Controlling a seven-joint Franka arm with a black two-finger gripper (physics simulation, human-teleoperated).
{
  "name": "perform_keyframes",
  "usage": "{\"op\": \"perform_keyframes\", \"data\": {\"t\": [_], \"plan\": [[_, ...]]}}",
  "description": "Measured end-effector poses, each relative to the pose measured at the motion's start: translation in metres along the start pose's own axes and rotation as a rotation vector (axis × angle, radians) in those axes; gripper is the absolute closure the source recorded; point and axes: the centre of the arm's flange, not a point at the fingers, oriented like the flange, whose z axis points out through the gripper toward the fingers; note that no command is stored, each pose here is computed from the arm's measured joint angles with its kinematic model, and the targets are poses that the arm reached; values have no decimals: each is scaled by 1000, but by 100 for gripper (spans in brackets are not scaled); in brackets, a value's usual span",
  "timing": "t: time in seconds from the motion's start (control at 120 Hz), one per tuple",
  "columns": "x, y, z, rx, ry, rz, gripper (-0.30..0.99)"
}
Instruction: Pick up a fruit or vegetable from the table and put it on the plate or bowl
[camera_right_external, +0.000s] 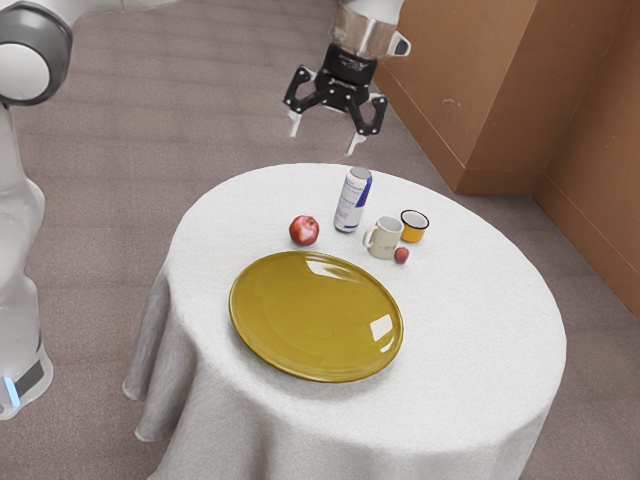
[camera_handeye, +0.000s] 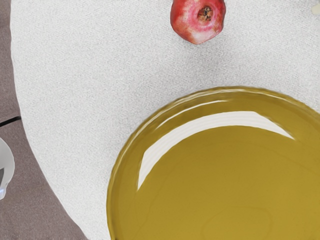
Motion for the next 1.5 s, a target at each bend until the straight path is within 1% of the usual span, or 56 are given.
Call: {"op": "perform_keyframes", "data": {"t": [0.092, 0.2, 0.233, 0.3, 0.375, 0.45, 0.525, 0.592, 0.633, 0.658, 0.7, 0.775, 0.85, 0.95, 1.033, 1.092, 1.2, 1.3, 1.367, 1.5], "plan": [[-3, 5, -9, -64, 20, -176, 0], [-20, 4, -22, -130, 24, -327, 0], [-29, -2, -31, -157, 23, -362, 0], [-31, -5, -36, -181, 20, -446, 0], [-23, -1, -33, -183, 16, -532, 0], [-10, 12, -20, -158, 17, -594, 0], [7, 18, -7, -132, 38, -625, 0], [20, -5, 25, -111, 26, -640, 0], [29, -33, 37, -128, 15, -659, 0], [28, -48, 41, -143, 23, -662, 0], [15, -68, 47, -174, 52, -651, 0], [6, -78, 53, -216, 97, -640, 0], [12, -90, 80, -224, 109, -652, 0], [26, -72, 107, -215, 123, -654, 0], [60, -61, 126, -206, 109, -693, 0], [77, -50, 138, -199, 110, -703, 0], [89, -31, 153, -201, 123, -686, 0], [92, -23, 157, -209, 144, -599, 0], [93, -19, 158, -204, 175, -521, 0], [90, -10, 163, -190, 211, -377, 0]]}}
